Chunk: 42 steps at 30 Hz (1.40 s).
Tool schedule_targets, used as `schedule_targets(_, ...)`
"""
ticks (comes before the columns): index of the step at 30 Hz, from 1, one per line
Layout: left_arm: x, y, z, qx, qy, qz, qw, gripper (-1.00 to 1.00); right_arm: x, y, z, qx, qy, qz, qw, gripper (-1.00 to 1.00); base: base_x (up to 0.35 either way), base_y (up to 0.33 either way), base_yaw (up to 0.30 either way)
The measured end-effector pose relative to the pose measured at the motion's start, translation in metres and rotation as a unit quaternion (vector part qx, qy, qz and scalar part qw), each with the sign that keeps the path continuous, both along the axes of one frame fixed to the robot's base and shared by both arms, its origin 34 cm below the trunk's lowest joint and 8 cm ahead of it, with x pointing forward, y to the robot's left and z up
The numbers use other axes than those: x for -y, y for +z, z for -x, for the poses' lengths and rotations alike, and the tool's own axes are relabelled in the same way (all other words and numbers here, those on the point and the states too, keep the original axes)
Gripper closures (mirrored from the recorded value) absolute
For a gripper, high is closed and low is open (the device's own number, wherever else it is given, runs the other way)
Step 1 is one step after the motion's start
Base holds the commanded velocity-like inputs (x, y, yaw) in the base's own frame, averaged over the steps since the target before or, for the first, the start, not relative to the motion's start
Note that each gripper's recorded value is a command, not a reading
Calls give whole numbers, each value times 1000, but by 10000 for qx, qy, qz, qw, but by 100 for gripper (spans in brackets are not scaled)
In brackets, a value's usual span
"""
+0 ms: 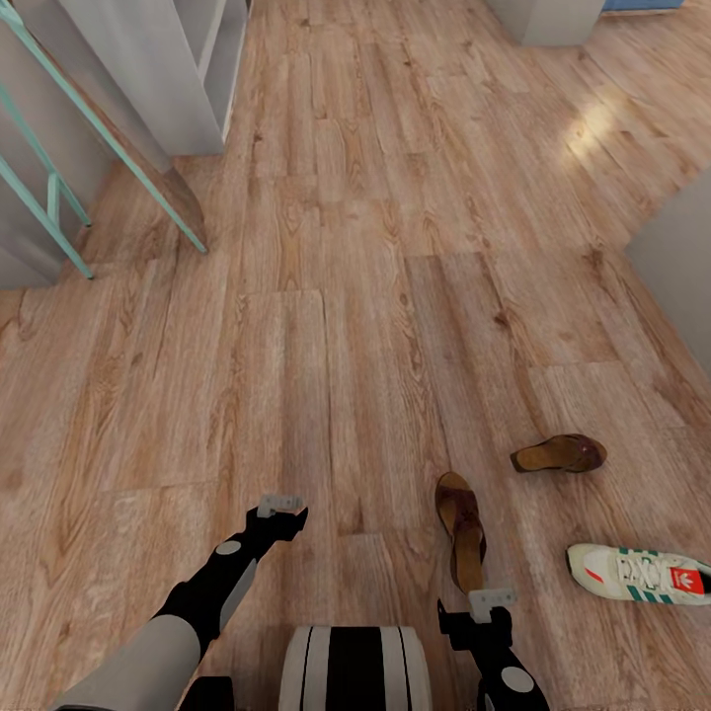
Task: Pick up the two gym shoes and the two sandals from the corridor floor and place them onto the hallstand (shoe rack) in the corridor, making sure they are on the rack and not on the floor. Arrange them so the two gym shoes are next to each other and the two sandals are next to each other.
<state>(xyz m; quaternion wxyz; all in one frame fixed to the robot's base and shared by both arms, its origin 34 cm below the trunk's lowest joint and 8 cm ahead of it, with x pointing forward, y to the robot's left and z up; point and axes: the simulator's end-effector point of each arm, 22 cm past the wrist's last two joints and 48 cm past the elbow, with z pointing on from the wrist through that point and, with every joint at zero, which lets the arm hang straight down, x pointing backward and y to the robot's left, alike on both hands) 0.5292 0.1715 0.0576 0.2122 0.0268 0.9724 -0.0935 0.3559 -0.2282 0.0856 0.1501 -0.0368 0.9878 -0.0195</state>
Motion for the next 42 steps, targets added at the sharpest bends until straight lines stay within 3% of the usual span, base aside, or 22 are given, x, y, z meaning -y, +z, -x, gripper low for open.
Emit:
schedule_targets(9, 0, -15, 15, -171, 7, -1, 9999, -100, 0, -10, 14, -163, 0, 0, 9999, -100, 0, 0, 0)
schedule_targets(42, 1, -15, 16, -168, -17, 17, 9999, -100, 11, -9, 14, -165, -102, 77, 9998, -100, 33, 0, 0)
